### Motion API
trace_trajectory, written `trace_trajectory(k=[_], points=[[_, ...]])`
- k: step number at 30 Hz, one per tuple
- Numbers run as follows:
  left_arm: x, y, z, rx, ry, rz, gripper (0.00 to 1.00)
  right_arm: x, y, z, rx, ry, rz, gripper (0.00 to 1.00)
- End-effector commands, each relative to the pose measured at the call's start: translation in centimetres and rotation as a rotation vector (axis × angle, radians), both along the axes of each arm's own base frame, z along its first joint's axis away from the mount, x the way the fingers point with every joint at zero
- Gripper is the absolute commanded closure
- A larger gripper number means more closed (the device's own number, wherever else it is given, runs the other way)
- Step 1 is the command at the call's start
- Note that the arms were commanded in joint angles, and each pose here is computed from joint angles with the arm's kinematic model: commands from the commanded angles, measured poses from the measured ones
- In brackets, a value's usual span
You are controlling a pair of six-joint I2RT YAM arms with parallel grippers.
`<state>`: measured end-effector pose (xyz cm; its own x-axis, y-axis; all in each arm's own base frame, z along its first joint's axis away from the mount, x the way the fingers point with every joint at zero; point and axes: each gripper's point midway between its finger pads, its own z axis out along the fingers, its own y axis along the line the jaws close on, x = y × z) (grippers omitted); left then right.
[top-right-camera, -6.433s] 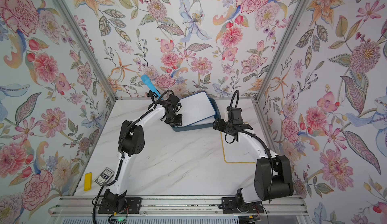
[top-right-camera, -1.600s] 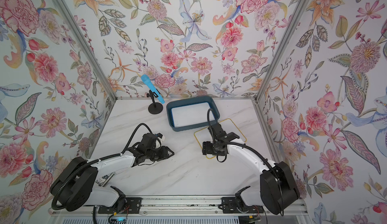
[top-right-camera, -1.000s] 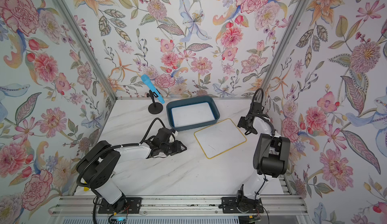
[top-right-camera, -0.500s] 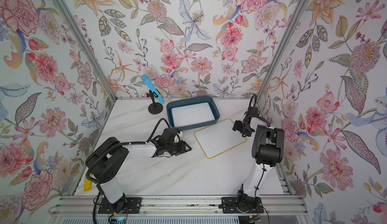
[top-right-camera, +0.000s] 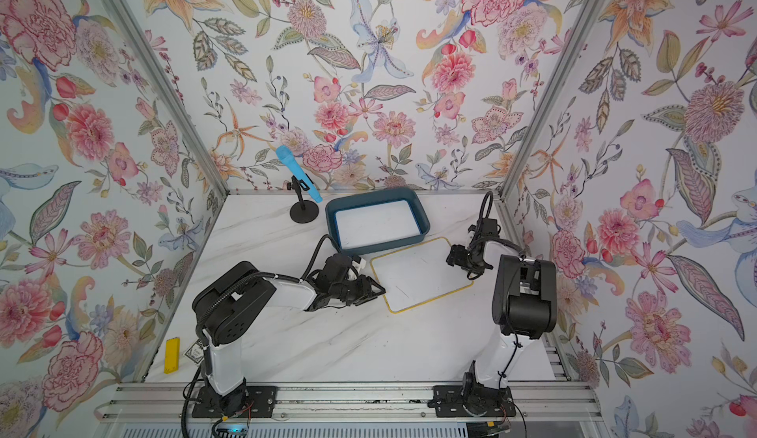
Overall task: Put the whiteboard into the storage box
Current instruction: Move the whiteboard to the center of the board.
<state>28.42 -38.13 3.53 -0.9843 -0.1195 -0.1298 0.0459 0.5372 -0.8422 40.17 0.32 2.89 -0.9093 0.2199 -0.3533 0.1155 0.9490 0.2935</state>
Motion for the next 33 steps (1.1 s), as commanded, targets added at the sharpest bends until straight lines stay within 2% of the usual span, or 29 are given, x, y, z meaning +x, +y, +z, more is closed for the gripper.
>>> trace_trajectory(k=[1, 14, 17, 24, 28, 33], points=[[-1.1, -0.1, -1.4, -0.005, 0.048, 0.01, 0.53, -4.6, 2.7, -1.9, 0.044, 0.139, 0.051, 0.26], [-5.5, 4.2, -1.9, 0.061, 0.091, 0.031, 0.54, -11.5, 11.6, -0.9, 0.083, 0.174, 0.234, 0.27], [-5.7, 5.7, -2.6, 0.148, 0.092, 0.022, 0.53, -12.2, 13.0, -0.7, 0.102, 0.181, 0.246, 0.28], [-3.6, 11.3, -3.5, 0.377, 0.085, 0.033, 0.52, -14.4, 16.7, 0.7, 0.208, 0.175, 0.307, 0.31], [-3.1, 14.1, -3.7, 0.464, 0.091, 0.028, 0.51, -14.2, 15.8, 1.4, 0.18, 0.137, 0.283, 0.29], [-2.6, 14.8, -4.0, 0.5, 0.097, 0.022, 0.51, -12.2, 13.0, 1.8, 0.163, 0.108, 0.166, 0.26]])
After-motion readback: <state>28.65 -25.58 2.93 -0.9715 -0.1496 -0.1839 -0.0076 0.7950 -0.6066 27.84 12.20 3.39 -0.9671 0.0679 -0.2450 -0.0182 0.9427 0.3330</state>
